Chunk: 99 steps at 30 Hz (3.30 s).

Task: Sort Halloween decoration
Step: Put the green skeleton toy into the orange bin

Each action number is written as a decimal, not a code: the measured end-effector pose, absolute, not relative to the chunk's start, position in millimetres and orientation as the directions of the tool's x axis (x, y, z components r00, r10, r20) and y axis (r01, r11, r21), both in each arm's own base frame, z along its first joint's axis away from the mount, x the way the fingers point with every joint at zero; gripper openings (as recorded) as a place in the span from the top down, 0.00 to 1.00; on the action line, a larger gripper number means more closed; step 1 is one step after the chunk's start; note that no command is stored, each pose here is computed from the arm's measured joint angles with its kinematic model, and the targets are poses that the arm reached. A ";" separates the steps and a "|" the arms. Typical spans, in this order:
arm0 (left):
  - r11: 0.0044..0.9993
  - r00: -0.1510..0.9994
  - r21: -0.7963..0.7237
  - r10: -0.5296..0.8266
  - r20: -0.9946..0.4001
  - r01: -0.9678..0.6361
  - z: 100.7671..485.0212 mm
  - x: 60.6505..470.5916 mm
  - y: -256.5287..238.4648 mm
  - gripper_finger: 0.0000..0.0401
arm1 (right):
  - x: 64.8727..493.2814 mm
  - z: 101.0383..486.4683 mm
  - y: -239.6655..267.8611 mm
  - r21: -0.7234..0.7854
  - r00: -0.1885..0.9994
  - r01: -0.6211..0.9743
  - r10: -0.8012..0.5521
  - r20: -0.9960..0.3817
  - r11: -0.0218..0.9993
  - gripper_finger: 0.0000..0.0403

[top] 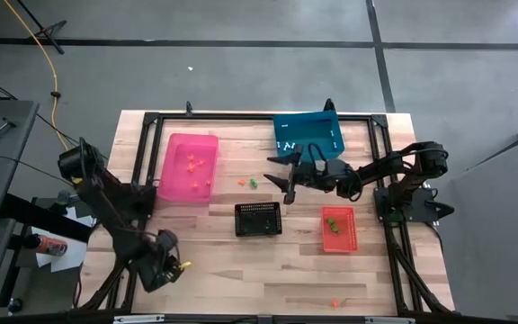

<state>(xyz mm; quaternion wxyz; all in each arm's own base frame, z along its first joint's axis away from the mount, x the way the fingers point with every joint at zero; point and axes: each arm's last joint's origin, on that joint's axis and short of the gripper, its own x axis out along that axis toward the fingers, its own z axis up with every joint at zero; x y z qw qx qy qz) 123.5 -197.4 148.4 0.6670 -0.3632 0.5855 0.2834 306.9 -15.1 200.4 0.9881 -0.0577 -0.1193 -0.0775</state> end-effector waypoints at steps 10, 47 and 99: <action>0.565 0.177 -0.135 0.020 -0.984 -0.814 154.0 122.3 -189.9 0.65 | 305.9 202.9 -20.6 -0.154 0.950 0.203 -0.157 0.271 0.967 0.41; 0.508 0.048 -0.034 0.014 -0.999 -0.861 147.4 113.5 -190.9 0.91 | 305.5 200.8 -31.2 -0.076 0.950 0.215 -0.190 0.249 0.974 0.41; 0.617 0.014 -0.026 -0.025 -1.000 -0.787 139.5 120.0 -196.1 0.67 | 306.8 195.0 -31.3 -0.083 0.963 0.210 -0.191 0.190 0.974 0.41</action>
